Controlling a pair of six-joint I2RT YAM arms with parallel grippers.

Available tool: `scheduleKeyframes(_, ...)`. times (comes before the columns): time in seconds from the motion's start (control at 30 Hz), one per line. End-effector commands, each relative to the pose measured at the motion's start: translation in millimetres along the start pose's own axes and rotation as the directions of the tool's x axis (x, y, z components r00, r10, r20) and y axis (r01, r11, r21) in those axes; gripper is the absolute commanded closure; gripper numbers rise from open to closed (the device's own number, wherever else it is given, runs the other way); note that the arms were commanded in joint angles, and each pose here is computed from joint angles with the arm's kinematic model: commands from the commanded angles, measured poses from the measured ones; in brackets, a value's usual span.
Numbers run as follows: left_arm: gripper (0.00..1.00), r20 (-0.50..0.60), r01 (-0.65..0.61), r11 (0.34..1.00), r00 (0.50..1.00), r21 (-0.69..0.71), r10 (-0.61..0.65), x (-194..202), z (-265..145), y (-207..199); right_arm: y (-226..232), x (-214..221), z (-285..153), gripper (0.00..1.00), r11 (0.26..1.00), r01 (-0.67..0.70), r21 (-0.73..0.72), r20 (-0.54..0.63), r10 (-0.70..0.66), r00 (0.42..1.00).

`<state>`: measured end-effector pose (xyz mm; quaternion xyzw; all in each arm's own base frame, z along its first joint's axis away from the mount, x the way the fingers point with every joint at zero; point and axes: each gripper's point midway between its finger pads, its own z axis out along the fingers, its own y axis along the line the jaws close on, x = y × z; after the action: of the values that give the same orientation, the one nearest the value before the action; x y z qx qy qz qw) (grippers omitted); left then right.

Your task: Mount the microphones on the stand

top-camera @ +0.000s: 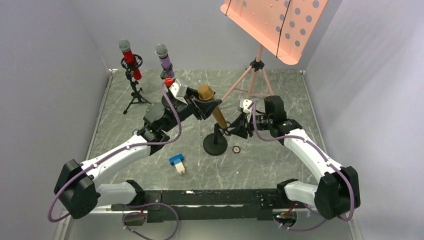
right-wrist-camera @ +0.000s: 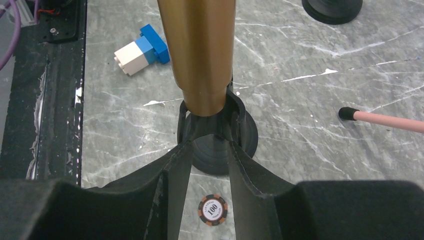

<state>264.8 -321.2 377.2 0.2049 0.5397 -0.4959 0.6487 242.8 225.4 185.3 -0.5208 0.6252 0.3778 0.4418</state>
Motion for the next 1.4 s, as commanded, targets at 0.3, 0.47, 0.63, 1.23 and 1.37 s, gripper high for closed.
scheduleKeyframes(0.3,1.0,0.03,0.036,0.997,0.999,0.064,-0.038,-8,7,-9,7,-7,1,0.56,0.999,0.046,-0.029,0.031,-0.045,0.998)
scheduleKeyframes(0.47,1.0,-0.007,0.047,0.998,0.999,0.045,-0.047,10,3,-2,7,-7,1,0.55,0.998,0.045,-0.032,0.032,-0.044,0.999)
scheduleKeyframes(0.63,1.0,-0.034,0.066,0.997,0.997,0.031,-0.065,25,0,5,8,-6,2,0.55,0.998,0.043,-0.036,0.031,-0.042,0.999)
scheduleKeyframes(1.23,1.0,-0.186,0.131,0.991,0.975,0.032,-0.123,87,-5,18,9,-9,-3,0.49,0.997,0.075,-0.029,0.028,-0.074,0.997)
scheduleKeyframes(1.37,1.0,-0.224,0.12,0.993,0.968,0.011,-0.115,101,-10,24,10,-11,-7,0.45,0.994,0.105,-0.02,0.021,-0.104,0.994)
